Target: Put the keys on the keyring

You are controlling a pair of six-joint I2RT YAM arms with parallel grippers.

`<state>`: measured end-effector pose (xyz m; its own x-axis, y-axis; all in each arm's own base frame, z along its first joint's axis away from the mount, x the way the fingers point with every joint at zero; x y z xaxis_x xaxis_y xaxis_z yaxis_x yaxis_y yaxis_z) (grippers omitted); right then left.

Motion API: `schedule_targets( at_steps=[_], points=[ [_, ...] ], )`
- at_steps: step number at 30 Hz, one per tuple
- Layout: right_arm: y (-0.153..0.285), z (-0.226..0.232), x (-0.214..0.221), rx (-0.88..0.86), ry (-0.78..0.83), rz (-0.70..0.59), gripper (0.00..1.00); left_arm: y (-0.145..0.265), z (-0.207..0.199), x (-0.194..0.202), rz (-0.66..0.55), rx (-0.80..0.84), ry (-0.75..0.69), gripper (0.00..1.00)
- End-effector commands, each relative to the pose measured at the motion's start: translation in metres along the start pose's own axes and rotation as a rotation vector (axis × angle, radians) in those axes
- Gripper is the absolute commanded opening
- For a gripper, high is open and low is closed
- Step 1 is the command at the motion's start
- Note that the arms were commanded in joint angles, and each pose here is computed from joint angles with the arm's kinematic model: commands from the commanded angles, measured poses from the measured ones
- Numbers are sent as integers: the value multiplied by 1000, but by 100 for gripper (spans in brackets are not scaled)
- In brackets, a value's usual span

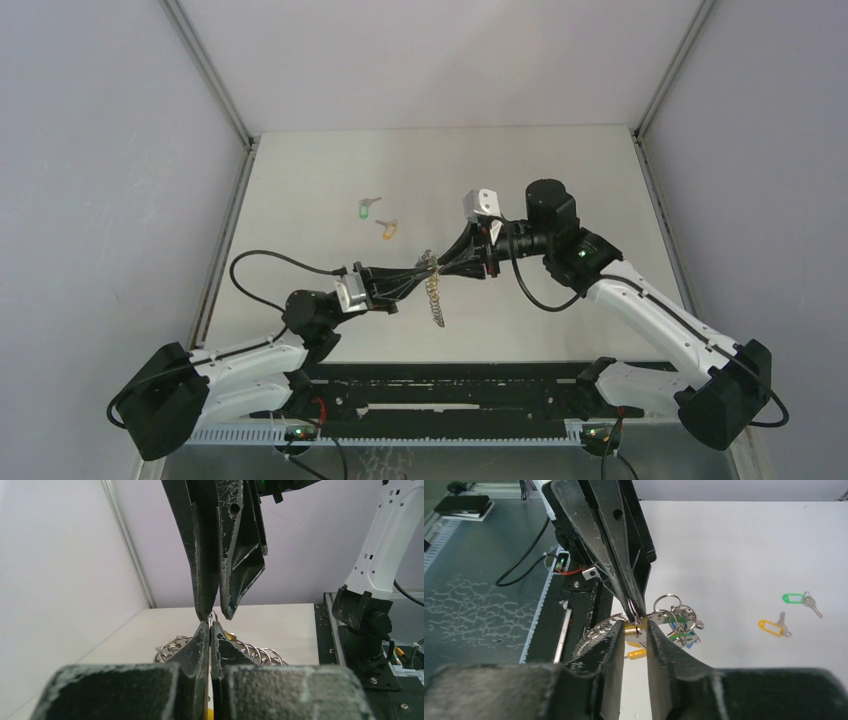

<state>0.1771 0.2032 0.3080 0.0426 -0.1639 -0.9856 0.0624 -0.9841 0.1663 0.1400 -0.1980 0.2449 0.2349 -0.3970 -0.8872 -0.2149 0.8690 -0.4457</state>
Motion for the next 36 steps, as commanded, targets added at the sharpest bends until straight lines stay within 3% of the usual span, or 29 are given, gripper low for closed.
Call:
schedule_targets(
  at_steps=[1, 9, 20, 30, 36],
  points=[
    [-2, -1, -7, -39, -1, -41, 18, -2, -3, -14, -82, 24, -29, 0],
    [-3, -2, -1, -58, -26, -26, 0, -4, -3, -18, -95, 37, -32, 0],
    [10, -4, 6, -54, -60, -8, 0, -3, -6, -25, -122, 56, -45, 0],
    [-11, -5, 7, -110, -69, -23, 0, -9, -5, -28, -134, 79, -47, 0],
    [-12, -5, 4, -77, -29, -10, 11, -8, -5, -27, -134, 78, -46, 0]
  ],
)
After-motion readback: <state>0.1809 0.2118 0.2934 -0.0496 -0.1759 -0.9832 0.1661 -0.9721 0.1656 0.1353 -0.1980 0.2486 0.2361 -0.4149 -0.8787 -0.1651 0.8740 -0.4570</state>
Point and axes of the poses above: each gripper's point midway between its finger pads, its own y axis back along the fingers, its own z axis along the line the jaws close on, x = y × z, the point moved 10 cm from there along y, back along the fingers, and after that the axes turned 5 degrees about y, right-handed, at the moved point
